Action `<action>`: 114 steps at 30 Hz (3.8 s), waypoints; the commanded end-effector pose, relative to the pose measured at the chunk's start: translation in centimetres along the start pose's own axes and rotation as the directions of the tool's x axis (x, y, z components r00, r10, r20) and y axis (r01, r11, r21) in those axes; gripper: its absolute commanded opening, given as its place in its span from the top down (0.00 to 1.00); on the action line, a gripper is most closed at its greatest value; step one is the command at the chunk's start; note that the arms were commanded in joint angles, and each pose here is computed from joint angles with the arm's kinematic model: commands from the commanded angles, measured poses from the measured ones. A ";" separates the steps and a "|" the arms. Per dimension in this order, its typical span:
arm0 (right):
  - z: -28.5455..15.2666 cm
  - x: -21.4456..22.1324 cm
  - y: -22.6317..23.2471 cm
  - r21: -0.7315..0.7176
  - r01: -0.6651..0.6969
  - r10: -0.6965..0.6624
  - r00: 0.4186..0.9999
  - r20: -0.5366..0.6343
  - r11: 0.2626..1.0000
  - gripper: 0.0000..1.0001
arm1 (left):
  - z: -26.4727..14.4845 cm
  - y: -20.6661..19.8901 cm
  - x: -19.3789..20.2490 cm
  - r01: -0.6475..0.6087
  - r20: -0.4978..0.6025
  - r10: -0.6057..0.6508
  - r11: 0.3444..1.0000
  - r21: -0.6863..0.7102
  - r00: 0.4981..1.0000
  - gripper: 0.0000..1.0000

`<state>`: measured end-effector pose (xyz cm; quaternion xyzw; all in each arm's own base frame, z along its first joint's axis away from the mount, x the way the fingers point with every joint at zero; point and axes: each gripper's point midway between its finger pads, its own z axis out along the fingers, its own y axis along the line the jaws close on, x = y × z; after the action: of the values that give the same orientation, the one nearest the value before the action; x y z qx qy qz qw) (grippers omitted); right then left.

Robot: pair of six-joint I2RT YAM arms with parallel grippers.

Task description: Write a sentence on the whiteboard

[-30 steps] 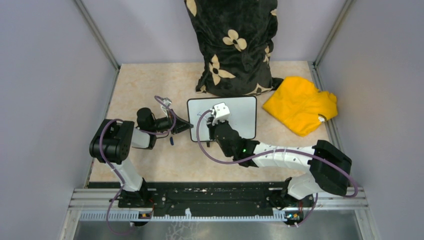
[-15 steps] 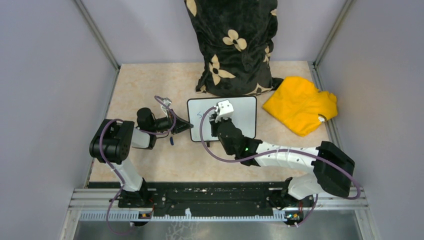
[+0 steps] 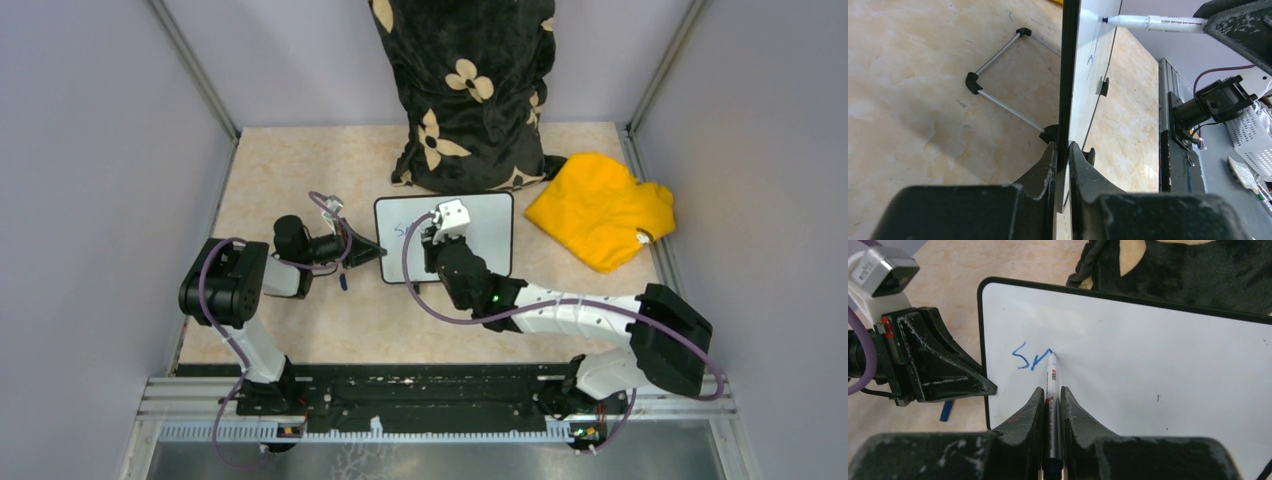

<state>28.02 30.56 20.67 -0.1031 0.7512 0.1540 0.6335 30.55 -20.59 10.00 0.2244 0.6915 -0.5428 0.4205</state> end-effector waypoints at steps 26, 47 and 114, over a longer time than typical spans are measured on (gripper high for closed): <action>-0.7 -0.2 -0.8 -0.011 -0.012 0.012 1.000 -0.012 1.000 1.00 | 0.3 -0.1 0.3 -0.002 -0.013 0.003 1.000 0.021 1.000 1.00; 0.0 -3.0 -1.3 0.015 -0.027 0.026 0.998 0.051 1.000 1.00 | 0.3 -0.1 0.4 -0.002 -0.016 0.003 1.000 0.022 1.000 1.00; -2.9 -3.5 -3.2 -0.035 -0.092 0.094 0.994 0.060 0.995 1.00 | 0.4 -0.1 0.5 0.003 -0.024 -0.002 1.000 0.024 1.000 1.00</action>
<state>26.72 26.48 21.41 -0.0910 0.7573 0.1789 0.6214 30.23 -20.83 9.90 0.2284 0.6908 -0.5470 0.4141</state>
